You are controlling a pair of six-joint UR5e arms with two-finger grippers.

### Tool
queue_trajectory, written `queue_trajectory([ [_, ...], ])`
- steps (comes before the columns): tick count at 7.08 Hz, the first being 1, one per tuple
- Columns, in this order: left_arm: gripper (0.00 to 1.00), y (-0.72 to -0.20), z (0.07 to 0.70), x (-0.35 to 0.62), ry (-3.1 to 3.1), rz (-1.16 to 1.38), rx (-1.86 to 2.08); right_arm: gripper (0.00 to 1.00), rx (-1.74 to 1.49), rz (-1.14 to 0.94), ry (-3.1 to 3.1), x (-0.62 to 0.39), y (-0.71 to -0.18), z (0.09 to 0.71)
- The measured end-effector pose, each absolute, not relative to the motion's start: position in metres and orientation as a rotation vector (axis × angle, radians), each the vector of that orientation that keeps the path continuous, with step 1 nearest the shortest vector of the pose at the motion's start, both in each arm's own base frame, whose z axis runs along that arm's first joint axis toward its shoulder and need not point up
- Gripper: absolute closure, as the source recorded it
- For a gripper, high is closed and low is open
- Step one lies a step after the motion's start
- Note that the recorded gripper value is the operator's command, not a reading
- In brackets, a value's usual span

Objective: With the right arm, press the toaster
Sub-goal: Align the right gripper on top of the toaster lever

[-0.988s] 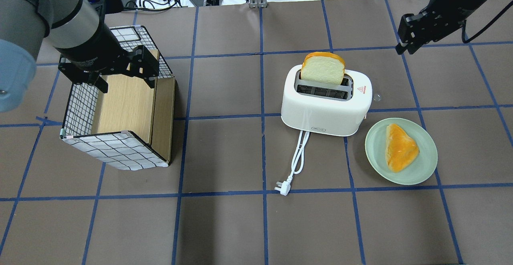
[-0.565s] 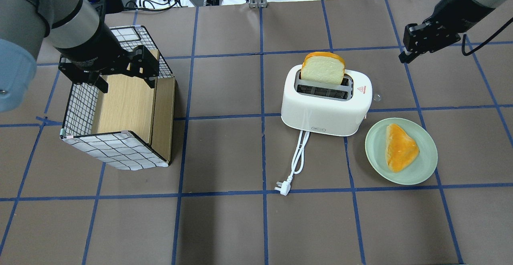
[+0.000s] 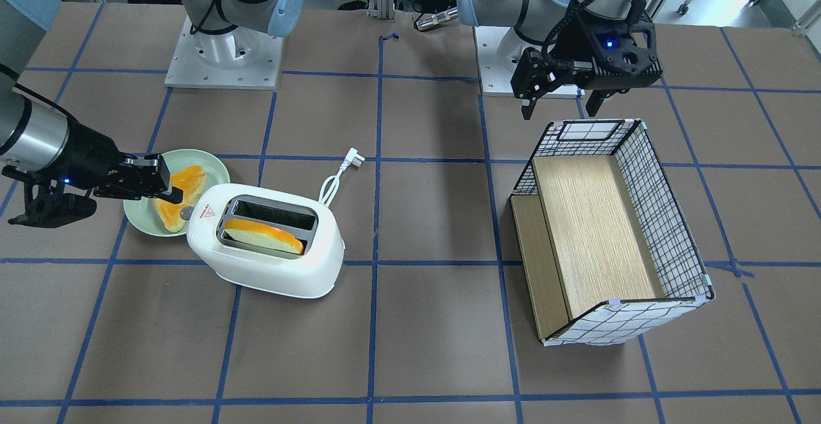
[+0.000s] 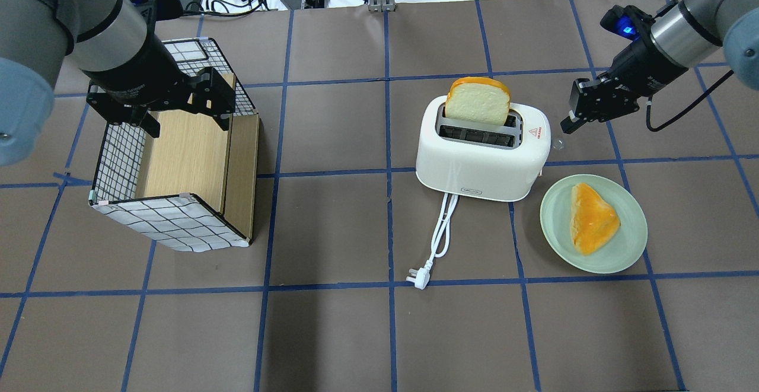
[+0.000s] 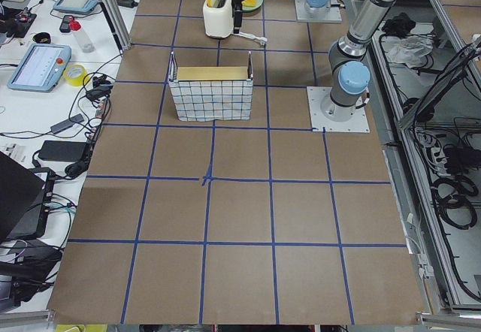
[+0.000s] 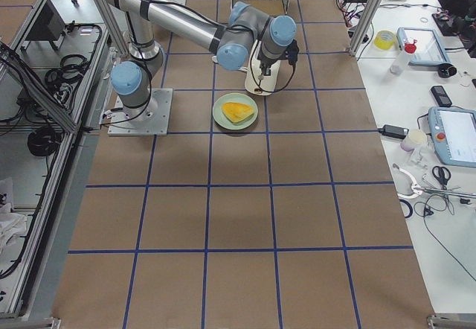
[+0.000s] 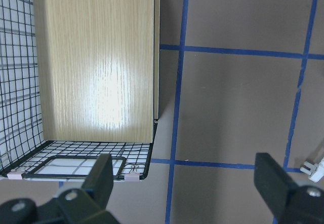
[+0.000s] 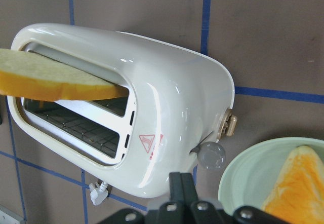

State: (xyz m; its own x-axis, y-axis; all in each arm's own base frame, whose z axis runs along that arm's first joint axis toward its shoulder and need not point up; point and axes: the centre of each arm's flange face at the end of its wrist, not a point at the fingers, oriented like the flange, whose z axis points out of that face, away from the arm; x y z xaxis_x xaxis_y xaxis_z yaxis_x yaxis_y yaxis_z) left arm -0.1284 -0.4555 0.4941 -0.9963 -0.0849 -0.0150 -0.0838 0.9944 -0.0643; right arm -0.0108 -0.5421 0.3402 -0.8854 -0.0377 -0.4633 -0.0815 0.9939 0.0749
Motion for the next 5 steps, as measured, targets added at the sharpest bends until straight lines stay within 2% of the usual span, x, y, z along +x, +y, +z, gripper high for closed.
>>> queue_trajectory([
  [5, 0.0, -0.455, 0.494, -0.128, 3.12, -0.1, -0.132, 1.0, -0.066, 0.096, 2.557, -0.04, -0.544, 0.313],
])
